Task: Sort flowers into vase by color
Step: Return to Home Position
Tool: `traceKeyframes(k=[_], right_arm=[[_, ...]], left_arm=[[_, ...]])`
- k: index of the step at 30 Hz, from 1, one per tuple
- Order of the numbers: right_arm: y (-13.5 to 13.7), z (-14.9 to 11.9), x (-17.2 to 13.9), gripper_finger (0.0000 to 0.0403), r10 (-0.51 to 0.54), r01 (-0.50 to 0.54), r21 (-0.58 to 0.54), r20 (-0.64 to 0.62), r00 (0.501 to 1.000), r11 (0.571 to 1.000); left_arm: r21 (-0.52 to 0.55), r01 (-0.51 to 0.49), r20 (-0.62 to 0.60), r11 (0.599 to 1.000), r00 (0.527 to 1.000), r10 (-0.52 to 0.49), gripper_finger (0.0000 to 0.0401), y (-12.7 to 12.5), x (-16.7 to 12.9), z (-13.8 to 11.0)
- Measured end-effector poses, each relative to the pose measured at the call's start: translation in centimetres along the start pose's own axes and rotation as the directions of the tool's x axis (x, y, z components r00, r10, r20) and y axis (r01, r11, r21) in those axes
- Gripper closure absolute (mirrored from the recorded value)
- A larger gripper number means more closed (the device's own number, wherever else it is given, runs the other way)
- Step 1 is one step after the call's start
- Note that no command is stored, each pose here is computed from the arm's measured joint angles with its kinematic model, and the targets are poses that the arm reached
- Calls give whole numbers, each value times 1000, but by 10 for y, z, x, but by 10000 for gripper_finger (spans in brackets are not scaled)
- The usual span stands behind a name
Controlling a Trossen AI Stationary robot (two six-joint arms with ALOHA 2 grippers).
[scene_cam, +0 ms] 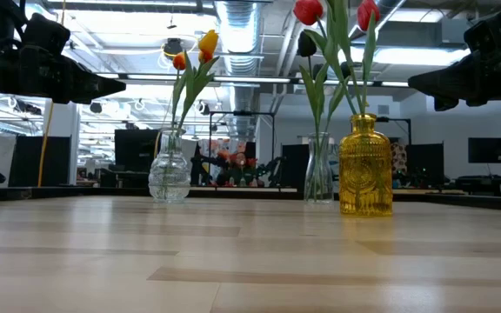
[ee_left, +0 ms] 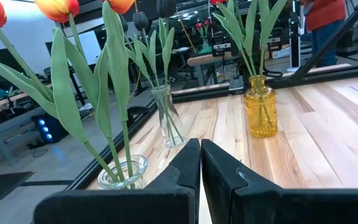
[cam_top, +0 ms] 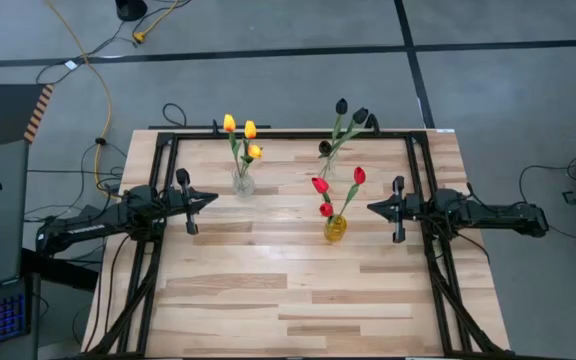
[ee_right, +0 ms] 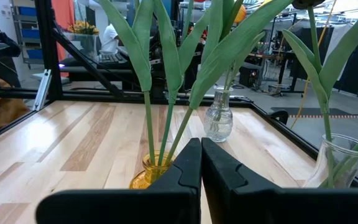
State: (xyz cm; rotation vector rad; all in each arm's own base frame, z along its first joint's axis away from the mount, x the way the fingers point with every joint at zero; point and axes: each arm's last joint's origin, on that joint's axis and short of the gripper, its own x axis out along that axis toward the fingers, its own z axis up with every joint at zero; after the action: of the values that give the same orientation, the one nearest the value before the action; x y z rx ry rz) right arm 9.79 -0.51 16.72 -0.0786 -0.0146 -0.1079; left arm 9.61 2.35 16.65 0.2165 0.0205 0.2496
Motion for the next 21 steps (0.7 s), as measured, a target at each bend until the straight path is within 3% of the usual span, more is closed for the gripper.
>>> traceKeyframes(k=[21], right_arm=[[0,1,0,365,-2,2,1,9,1000,1000]], left_arm=[[-8,-1,-1,1000,1000,1,399,0,0,0]])
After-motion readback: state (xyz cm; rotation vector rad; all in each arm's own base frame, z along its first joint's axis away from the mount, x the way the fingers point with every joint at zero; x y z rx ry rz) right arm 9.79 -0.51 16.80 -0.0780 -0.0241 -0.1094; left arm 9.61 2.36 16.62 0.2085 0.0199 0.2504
